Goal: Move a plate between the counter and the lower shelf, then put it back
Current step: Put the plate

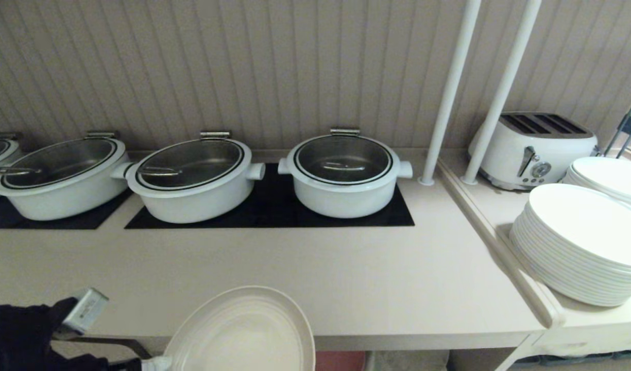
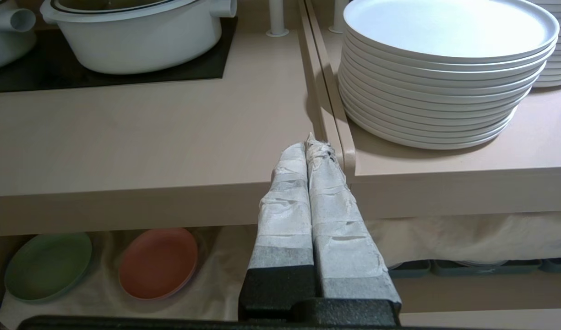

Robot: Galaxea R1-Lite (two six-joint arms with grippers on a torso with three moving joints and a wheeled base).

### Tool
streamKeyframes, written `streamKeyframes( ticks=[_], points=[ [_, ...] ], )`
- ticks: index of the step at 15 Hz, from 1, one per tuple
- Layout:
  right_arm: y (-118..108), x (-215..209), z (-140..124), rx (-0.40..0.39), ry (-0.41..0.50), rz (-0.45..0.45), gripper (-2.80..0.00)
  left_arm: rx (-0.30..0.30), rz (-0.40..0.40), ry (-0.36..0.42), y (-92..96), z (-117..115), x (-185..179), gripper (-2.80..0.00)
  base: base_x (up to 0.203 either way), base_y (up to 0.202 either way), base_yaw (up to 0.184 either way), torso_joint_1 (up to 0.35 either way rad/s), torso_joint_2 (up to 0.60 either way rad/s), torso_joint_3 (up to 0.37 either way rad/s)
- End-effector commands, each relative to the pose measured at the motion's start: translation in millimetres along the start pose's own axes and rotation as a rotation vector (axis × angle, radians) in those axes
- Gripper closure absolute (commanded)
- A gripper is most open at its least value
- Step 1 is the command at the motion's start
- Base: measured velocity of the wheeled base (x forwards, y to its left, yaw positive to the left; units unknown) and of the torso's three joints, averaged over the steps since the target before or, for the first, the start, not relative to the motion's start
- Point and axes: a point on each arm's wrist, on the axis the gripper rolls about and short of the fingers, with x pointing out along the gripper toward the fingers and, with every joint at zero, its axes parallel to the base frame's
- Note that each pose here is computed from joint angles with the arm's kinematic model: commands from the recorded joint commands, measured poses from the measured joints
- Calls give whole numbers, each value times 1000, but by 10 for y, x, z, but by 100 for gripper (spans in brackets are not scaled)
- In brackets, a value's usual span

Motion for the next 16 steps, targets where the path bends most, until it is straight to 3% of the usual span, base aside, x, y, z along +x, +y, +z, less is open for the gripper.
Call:
streamKeyframes(
  ticks=[1, 7, 10, 16],
  points=[
    [0, 1, 0, 0, 1, 0, 0, 4, 38, 48, -64, 73, 155, 0, 0, 0, 0, 0, 0, 0],
    [0, 1, 1, 0, 0, 0, 0, -14, 121, 118, -177, 299, 577, 0, 0, 0, 0, 0, 0, 0],
    [0, 1, 0, 0, 1, 0, 0, -56, 149, 92, -181, 502, 826, 0, 0, 0, 0, 0, 0, 0],
    [0, 1, 0, 0, 1, 0, 0, -74, 168, 79, -147, 601, 1303, 0, 0, 0, 0, 0, 0, 0]
  ],
)
